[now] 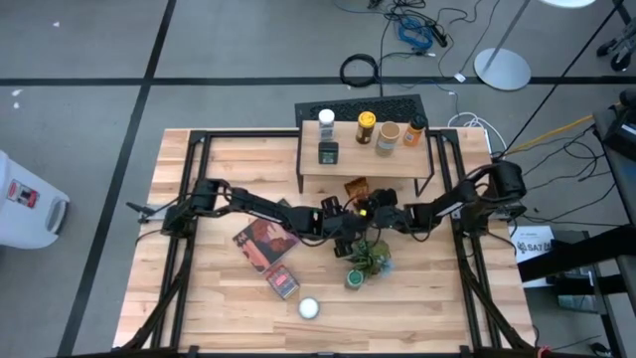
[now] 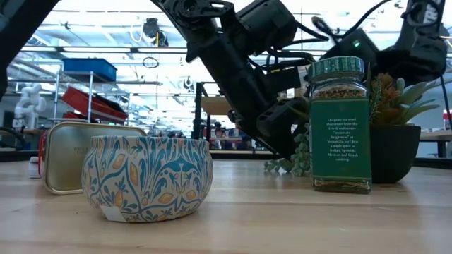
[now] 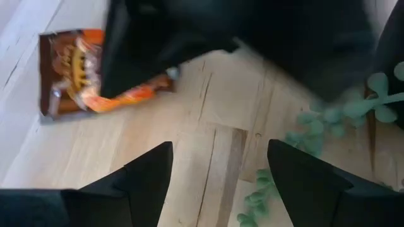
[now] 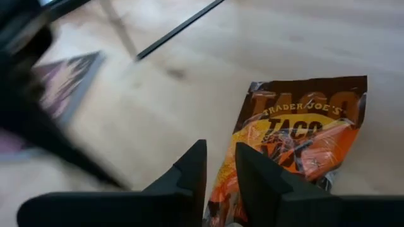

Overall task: Shelf spices
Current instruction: Put the orange seasoning bag on the shelf

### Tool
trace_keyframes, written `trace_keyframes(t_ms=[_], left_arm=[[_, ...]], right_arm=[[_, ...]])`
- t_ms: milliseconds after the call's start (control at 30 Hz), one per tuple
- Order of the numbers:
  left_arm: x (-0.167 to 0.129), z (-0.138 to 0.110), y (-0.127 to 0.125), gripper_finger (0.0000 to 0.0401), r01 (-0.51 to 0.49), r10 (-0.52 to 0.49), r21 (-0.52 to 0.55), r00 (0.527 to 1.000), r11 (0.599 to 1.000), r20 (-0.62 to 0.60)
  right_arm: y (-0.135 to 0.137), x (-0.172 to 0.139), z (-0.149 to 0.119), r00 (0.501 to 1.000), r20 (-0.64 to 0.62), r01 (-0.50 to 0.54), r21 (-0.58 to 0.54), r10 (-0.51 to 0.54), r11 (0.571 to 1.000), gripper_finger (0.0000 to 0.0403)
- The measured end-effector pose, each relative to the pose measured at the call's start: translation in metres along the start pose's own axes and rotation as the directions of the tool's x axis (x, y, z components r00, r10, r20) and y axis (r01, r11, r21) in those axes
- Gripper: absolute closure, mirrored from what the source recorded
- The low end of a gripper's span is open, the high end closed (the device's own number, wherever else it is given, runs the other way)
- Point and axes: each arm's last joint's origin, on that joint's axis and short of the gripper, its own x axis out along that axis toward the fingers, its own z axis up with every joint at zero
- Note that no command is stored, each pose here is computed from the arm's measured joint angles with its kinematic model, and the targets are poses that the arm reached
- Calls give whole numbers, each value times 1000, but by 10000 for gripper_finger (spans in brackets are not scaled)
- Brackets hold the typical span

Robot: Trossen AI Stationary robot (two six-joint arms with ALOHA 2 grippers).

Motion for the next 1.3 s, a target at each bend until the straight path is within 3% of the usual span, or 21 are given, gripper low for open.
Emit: trace_keyframes(t_ms=[233,467,633,767,1133,1300], left_arm=[[0,0,0,132,0,0,0,1000,1000,-2],[-4,2,2,132,-27,27,-3,1000,1000,8],[-25,16,8,132,-35,36,-23,998,999,55],[-35,18,16,132,-27,30,-50,998,998,61],[-25,0,19,132,43,-36,-121,998,992,57],[-19,-7,29,132,-21,27,-155,999,988,32]], right_arm=[[11,-21,-4,996,-67,-68,-67,63,995,333],[20,-41,15,993,14,-115,-96,117,989,321],[19,-53,28,991,15,-129,-99,131,987,284],[12,-59,26,992,-67,-117,-110,110,987,248],[5,-55,22,973,-194,-143,-94,123,985,153],[1,-44,18,961,-250,-142,-85,117,986,142]])
